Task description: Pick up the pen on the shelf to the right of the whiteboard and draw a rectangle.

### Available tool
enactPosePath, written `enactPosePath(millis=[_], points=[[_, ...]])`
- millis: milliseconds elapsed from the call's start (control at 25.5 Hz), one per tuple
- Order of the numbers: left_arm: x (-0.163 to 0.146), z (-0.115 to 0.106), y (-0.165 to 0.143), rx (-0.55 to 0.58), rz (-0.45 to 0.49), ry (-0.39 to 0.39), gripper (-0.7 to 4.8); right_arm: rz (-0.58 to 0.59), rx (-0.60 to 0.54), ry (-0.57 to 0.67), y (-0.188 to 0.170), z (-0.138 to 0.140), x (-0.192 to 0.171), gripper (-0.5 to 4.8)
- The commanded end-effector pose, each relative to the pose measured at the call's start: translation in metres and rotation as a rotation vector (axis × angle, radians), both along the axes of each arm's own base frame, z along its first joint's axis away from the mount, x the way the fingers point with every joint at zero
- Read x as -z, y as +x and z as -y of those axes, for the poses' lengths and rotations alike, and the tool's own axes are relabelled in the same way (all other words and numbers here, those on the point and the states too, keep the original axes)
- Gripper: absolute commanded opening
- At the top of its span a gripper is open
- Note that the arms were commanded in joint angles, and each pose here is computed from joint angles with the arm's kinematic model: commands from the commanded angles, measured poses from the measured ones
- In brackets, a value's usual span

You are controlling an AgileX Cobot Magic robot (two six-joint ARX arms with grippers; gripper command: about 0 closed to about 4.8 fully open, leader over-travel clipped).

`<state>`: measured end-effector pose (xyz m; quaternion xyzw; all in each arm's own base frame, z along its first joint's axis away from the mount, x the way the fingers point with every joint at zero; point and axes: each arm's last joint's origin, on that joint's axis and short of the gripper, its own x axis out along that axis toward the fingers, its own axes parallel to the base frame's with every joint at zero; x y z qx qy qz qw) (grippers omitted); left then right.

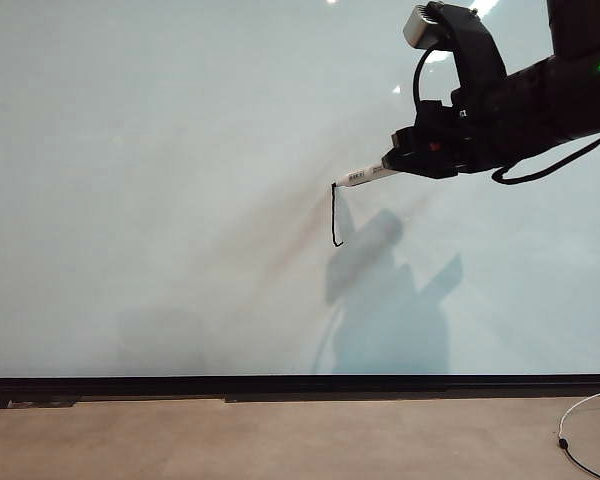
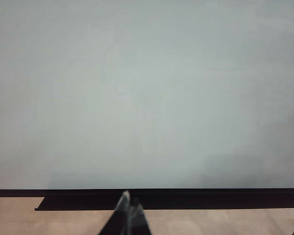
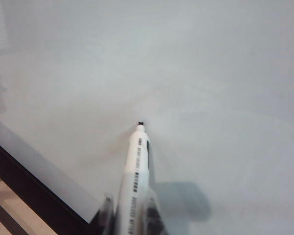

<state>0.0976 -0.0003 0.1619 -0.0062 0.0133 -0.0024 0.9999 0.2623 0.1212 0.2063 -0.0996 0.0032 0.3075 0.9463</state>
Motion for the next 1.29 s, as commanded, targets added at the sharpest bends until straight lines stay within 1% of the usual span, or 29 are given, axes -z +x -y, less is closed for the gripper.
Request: enactPosePath(millis=[39, 744, 1293], points=[[-0.002, 0.0, 0.0, 0.0, 0.009, 0.005, -0.04, 0.021, 0.023, 0.013, 0.002, 0.002, -0.004, -0.05], [-0.002, 0.0, 0.0, 0.0, 0.009, 0.005, -0.04, 0.024, 0.044, 0.01, 0.002, 0.013, -0.007, -0.05], [-0.002, 0.0, 0.0, 0.0, 0.009, 0.005, -0.05, 0.025, 0.071, 0.011, 0.0, 0.027, -0.008, -0.05]])
